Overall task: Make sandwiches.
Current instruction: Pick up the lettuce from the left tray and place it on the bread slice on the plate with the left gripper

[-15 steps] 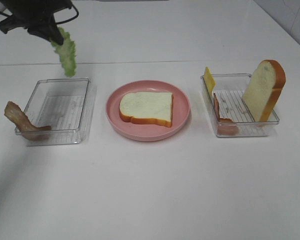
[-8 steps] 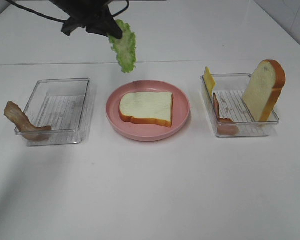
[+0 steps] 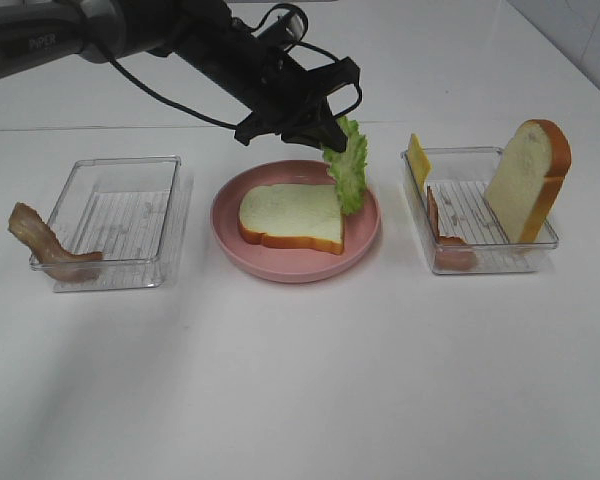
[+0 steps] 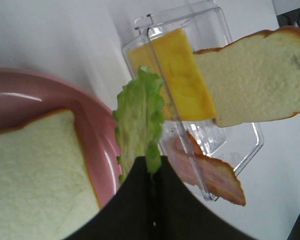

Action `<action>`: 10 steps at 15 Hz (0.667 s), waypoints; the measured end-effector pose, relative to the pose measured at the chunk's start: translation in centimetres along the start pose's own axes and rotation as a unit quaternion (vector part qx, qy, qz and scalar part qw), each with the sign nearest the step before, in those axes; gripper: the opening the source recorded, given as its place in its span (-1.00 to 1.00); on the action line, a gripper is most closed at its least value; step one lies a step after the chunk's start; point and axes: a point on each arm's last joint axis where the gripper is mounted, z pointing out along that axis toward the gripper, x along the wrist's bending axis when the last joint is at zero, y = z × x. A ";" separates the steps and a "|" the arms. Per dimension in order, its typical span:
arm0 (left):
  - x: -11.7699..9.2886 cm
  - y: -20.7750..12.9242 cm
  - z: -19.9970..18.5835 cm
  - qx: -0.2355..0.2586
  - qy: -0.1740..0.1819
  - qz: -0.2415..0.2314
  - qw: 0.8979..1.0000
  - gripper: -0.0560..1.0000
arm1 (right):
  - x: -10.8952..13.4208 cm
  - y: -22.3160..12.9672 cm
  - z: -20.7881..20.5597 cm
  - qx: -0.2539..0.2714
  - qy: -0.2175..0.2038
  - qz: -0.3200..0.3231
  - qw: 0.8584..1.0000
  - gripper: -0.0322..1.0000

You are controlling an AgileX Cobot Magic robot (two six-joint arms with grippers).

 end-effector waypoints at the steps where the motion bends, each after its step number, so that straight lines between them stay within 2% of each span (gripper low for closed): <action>1: 0.4 -0.2 0.3 0.009 0.010 0.001 1.000 -0.89 | 0.0 0.0 0.0 0.000 0.000 0.000 1.000 0.52; 7: 2.5 -0.7 -0.1 0.043 0.100 -0.004 0.994 -0.83 | 0.0 0.0 0.0 0.000 0.000 0.000 1.000 0.52; 8: 2.9 -0.7 -0.3 0.050 0.117 0.001 0.992 -0.43 | 0.0 0.0 0.0 0.000 0.000 0.000 1.000 0.52; 9: 3.0 -0.8 -0.3 0.052 0.121 0.003 0.991 -0.13 | 0.0 0.0 0.0 0.000 0.000 0.000 1.000 0.52; 10: 3.0 -0.8 -0.3 0.052 0.121 0.003 0.991 -0.13 | 0.0 0.0 0.0 0.000 0.000 0.000 1.000 0.52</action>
